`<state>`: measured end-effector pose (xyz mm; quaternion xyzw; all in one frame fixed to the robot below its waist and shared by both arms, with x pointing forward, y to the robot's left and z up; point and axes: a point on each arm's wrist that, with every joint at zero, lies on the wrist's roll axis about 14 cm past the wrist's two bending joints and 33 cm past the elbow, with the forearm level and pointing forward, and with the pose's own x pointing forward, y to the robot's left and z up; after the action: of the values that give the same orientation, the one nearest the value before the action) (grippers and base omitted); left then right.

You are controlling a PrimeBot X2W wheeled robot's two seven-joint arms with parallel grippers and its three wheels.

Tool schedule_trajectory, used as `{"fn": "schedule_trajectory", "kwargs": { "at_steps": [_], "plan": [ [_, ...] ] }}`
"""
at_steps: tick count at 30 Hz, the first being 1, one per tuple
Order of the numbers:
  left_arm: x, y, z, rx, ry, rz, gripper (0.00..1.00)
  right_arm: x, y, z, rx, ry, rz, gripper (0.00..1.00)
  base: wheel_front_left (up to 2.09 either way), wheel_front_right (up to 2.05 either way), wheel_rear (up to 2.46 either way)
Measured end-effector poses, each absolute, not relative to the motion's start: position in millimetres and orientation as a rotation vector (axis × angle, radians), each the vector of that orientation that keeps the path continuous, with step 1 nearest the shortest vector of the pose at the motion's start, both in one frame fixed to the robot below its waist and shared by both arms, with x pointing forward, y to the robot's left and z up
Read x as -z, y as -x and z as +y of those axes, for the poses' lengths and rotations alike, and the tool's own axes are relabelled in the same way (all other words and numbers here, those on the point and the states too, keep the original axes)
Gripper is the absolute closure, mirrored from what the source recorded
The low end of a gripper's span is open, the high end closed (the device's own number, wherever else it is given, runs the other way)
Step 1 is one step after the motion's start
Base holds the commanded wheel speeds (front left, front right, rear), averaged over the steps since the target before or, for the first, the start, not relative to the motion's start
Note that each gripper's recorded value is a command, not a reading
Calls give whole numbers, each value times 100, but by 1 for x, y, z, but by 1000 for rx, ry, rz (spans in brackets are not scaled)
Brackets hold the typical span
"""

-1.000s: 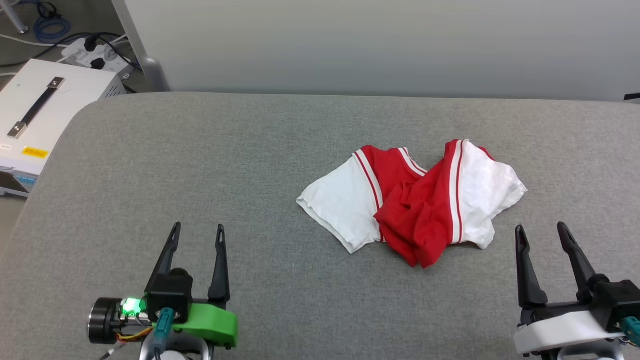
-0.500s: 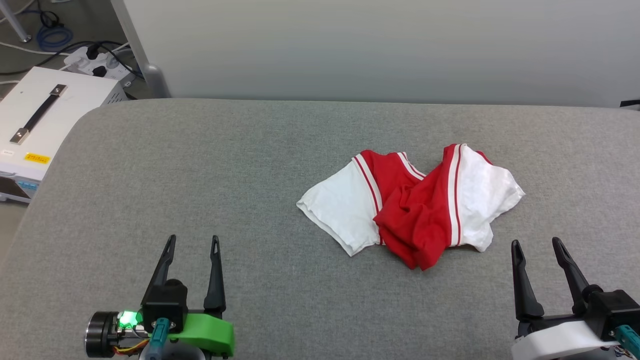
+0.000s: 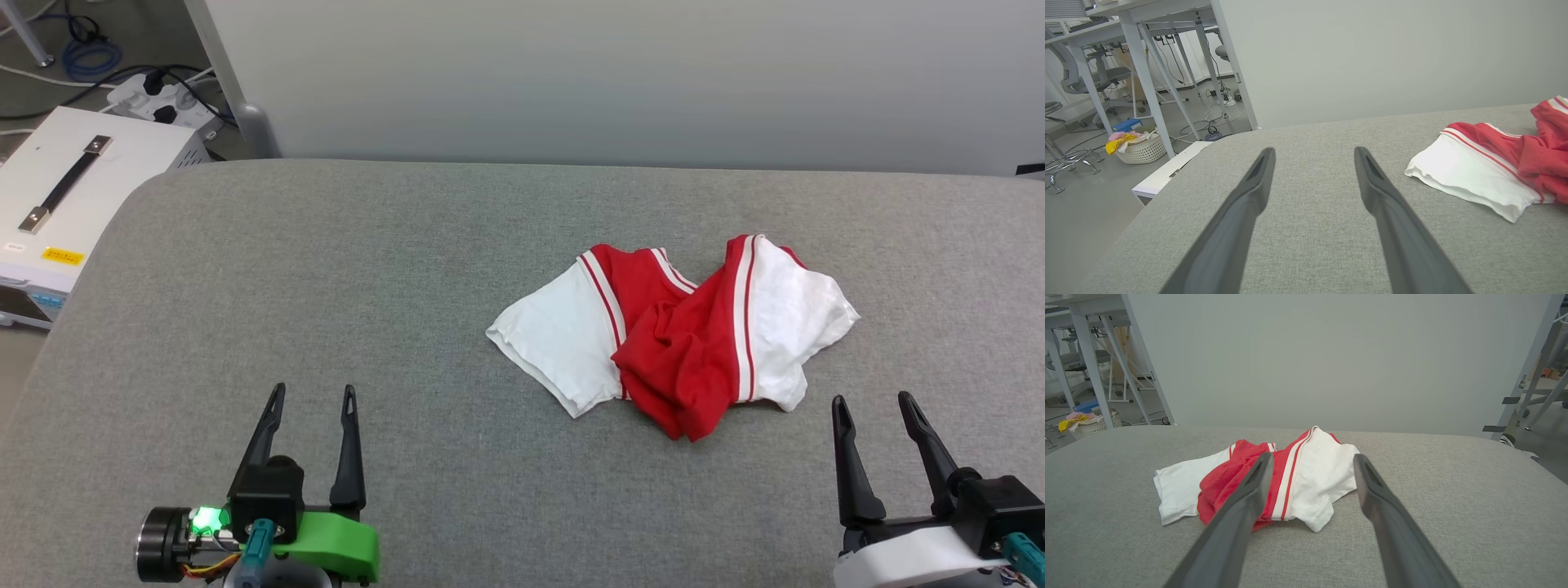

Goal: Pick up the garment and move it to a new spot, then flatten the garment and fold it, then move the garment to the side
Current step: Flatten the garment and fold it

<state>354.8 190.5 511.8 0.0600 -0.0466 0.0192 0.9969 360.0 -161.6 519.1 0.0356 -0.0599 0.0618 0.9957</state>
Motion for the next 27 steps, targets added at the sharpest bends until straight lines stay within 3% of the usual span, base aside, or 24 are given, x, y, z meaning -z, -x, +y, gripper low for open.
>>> {"fn": "schedule_trajectory", "kwargs": {
  "at_steps": [11, 19, 27],
  "plan": [
    [-512, -356, 189, -34, -120, -94, 0, -531, -363, -172, -94, -64, -157, 0, 0, 0, 0],
    [-506, -359, 186, -24, -119, -78, 0, -605, -397, -194, -45, 31, -384, 0, 0, 0, 0],
    [-502, -370, 182, -21, -106, -65, 0, -665, -443, -211, -108, 200, -529, 0, 0, 0, 0]
  ]
}}
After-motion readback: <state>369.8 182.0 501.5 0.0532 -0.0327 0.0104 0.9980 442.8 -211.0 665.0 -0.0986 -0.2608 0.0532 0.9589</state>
